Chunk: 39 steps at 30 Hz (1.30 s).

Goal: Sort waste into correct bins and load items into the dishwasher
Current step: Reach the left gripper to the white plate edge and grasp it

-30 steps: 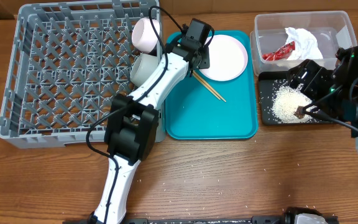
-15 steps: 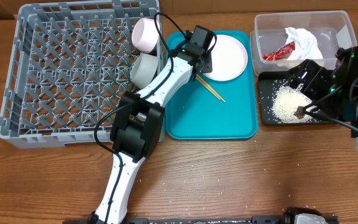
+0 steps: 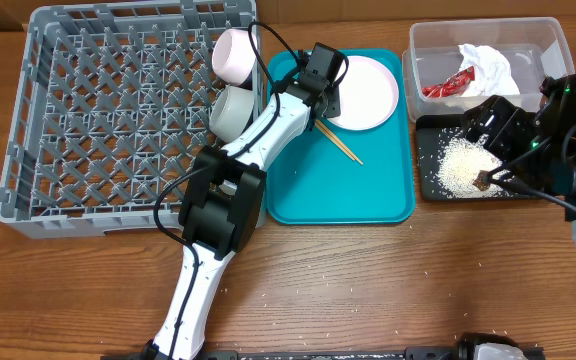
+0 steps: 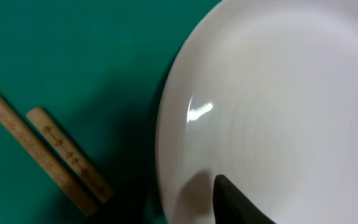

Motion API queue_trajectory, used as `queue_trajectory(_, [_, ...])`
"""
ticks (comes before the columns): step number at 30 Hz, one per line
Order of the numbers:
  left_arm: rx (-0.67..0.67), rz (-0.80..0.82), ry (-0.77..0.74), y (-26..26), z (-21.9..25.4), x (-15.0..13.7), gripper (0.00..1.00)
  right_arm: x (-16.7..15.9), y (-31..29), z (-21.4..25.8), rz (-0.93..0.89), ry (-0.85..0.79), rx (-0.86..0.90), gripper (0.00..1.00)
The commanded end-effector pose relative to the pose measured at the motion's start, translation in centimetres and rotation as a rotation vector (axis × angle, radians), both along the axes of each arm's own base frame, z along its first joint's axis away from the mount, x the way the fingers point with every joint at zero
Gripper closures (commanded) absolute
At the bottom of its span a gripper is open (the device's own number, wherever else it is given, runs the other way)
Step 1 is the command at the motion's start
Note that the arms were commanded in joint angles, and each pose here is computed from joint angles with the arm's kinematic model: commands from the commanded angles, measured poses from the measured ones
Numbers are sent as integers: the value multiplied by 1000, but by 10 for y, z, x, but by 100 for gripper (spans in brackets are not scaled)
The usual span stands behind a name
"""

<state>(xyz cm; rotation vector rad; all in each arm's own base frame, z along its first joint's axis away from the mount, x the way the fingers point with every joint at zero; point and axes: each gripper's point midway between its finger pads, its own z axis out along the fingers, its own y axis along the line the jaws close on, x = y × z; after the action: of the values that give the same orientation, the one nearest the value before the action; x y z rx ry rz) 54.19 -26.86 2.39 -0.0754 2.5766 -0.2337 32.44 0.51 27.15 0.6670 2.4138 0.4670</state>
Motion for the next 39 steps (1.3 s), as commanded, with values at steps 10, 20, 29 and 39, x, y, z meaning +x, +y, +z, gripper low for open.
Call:
queue_trajectory(10, [52,6,1,6,-13,0,82,1,-2,4,-5,-15,-4,0])
queue_trajectory(20, [58,12,-2,8,-15,1,83,1,-2,4,-5,-15,-4,0])
queue_trajectory(29, [59,16,17,12,-30,2,85,1,-2,4,-5,-15,-4,0])
queue_trajectory(39, [104,-25,22,18,-16,-1,96,1,-2,4,-5,-15,-4,0])
